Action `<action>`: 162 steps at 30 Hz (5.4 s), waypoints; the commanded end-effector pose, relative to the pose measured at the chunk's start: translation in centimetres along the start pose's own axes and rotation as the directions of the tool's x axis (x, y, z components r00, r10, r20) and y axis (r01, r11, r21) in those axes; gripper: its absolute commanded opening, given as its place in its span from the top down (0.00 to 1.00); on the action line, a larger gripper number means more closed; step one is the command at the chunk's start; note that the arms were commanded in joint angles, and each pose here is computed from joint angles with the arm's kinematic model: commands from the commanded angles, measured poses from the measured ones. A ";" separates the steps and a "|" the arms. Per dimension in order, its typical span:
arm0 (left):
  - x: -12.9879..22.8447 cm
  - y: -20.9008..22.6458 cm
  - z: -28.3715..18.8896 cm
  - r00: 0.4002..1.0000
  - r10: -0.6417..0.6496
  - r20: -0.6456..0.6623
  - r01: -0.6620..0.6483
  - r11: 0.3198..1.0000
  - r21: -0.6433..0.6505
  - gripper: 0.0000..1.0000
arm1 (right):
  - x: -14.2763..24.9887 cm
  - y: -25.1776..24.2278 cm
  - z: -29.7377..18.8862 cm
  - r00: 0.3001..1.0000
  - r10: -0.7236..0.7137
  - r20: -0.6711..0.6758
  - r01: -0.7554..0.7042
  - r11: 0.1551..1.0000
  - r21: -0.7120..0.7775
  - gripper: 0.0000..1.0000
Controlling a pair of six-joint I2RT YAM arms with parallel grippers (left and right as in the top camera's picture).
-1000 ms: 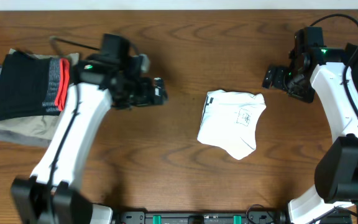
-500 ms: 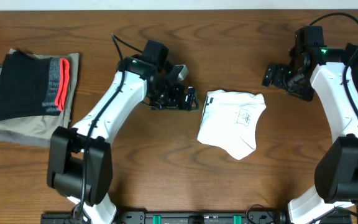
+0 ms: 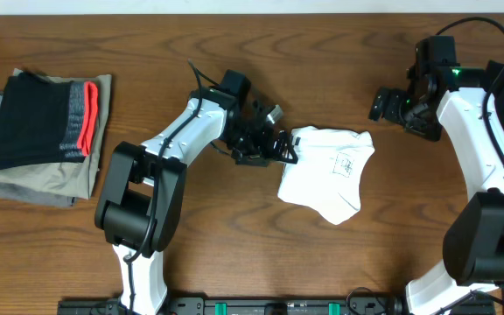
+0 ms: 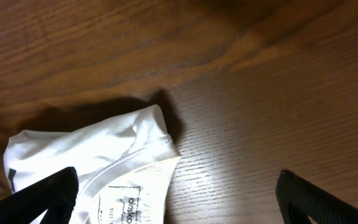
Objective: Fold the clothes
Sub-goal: 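Move the left gripper to the bundle's left side and grasp it, then carry the bundle leftward with the left gripper onto the clothes stack, then release the bundle on the stack and open the left gripper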
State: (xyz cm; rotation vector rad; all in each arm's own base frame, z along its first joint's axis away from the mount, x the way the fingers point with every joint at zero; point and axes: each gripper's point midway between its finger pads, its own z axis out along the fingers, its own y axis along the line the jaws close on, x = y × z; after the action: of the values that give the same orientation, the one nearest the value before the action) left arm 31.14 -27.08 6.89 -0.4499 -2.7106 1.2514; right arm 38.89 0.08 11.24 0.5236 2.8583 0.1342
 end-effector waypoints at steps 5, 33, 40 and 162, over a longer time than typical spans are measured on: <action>0.3 -0.4 2.1 0.999 0.039 -0.035 -0.038 0.998 0.043 0.02 | -0.2 0.2 -0.2 1.000 -0.005 0.006 0.005 1.000 -0.006 0.01; -1.7 3.1 7.2 0.997 -0.078 -0.008 0.077 0.996 -0.048 0.02 | 0.1 0.1 -0.2 1.000 -0.012 -0.004 0.012 1.000 -0.002 0.01; -0.7 3.3 9.9 0.997 -0.074 -0.027 0.069 0.986 -0.149 0.04 | 0.1 0.0 -0.2 1.000 -0.013 -0.005 0.013 1.000 -0.002 0.01; 12.6 30.7 -45.3 0.019 -0.372 0.928 0.935 0.335 0.115 0.88 | 2.4 -0.6 -0.3 0.995 -0.025 -0.100 0.027 0.999 0.020 0.01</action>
State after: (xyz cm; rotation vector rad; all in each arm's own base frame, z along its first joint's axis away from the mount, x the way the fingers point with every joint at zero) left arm 36.99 28.15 14.86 1.7323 -3.2372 0.1642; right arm 36.37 0.20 10.74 0.5178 2.9648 0.1171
